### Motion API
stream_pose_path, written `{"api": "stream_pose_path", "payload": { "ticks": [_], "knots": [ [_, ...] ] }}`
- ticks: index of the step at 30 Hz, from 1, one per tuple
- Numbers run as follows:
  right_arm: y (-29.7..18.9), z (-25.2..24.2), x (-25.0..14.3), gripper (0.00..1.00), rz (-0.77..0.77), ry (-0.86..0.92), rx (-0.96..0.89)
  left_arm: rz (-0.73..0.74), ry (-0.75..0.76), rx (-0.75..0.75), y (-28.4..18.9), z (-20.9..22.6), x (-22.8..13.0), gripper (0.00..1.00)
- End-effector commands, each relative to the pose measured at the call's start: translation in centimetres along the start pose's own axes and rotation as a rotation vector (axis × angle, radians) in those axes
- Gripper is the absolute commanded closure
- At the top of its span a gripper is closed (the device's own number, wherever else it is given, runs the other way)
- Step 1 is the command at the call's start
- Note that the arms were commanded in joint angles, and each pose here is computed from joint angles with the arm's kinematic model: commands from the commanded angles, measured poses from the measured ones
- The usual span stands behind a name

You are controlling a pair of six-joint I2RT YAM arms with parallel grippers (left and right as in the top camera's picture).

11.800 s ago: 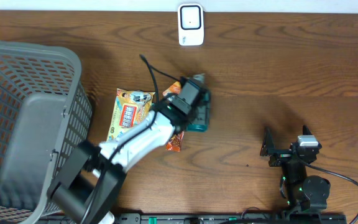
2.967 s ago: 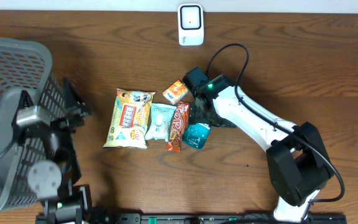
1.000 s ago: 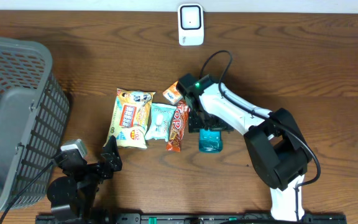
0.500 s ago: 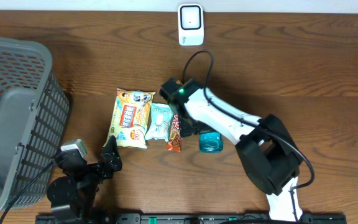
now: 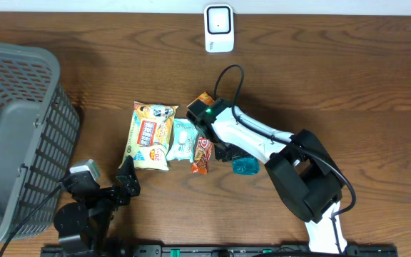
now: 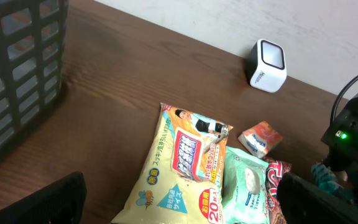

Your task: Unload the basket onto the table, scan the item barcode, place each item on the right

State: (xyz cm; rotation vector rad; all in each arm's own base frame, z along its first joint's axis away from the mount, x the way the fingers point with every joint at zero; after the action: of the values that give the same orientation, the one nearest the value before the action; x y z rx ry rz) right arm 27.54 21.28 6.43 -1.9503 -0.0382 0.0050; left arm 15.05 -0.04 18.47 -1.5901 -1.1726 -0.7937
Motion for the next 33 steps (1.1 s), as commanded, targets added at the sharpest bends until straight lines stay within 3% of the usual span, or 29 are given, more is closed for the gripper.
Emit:
{"api": "stream_pose_path", "payload": {
  "ticks": [1, 2, 5, 7, 15, 22, 27, 33],
  "knots": [
    [1.3, 1.9, -0.9, 0.59, 0.104, -0.073, 0.139, 0.004, -0.006, -0.009, 0.0, -0.1, -0.1, 0.02],
    [1.3, 2.2, -0.9, 0.61, 0.118, -0.098, 0.177, 0.004, -0.006, -0.009, 0.0, -0.1, -0.1, 0.02],
    [1.1, 2.9, -0.9, 0.79, 0.178, -0.222, 0.332, 0.004, -0.007, -0.009, 0.0, -0.1, -0.1, 0.02],
    [1.1, 2.6, -0.6, 0.80, 0.203, -0.264, 0.390, 0.004, -0.006, -0.009, 0.0, -0.1, -0.1, 0.02],
    [2.6, -0.8, 1.9, 0.70, 0.195, -0.221, 0.366, 0.004, -0.007, -0.009, 0.0, -0.1, -0.1, 0.02],
    [1.7, -1.0, 2.8, 0.66, 0.171, -0.211, 0.379, 0.004, -0.006, -0.009, 0.0, -0.1, -0.1, 0.02],
    [1.4, -0.9, 3.0, 0.55, 0.162, -0.208, 0.385, 0.004, -0.006, -0.009, 0.0, -0.1, -0.1, 0.02],
    [0.3, -1.0, 3.7, 0.52, 0.138, -0.196, 0.396, 0.004, -0.006, -0.009, 0.0, -0.1, -0.1, 0.02]
  ]
}}
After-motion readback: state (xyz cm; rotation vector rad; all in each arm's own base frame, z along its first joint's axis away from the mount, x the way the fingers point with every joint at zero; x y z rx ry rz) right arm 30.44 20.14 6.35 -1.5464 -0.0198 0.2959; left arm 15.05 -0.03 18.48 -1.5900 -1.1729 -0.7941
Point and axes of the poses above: each gripper's point midway between its finger pads, its own y axis out along the fingers, its own z axis along the line the jaws close on, x = y × z, the point moved 6 cm from there along -y, back along the fingers, and after that the axes turned 2 degrees about y, right-handed, at the moved point
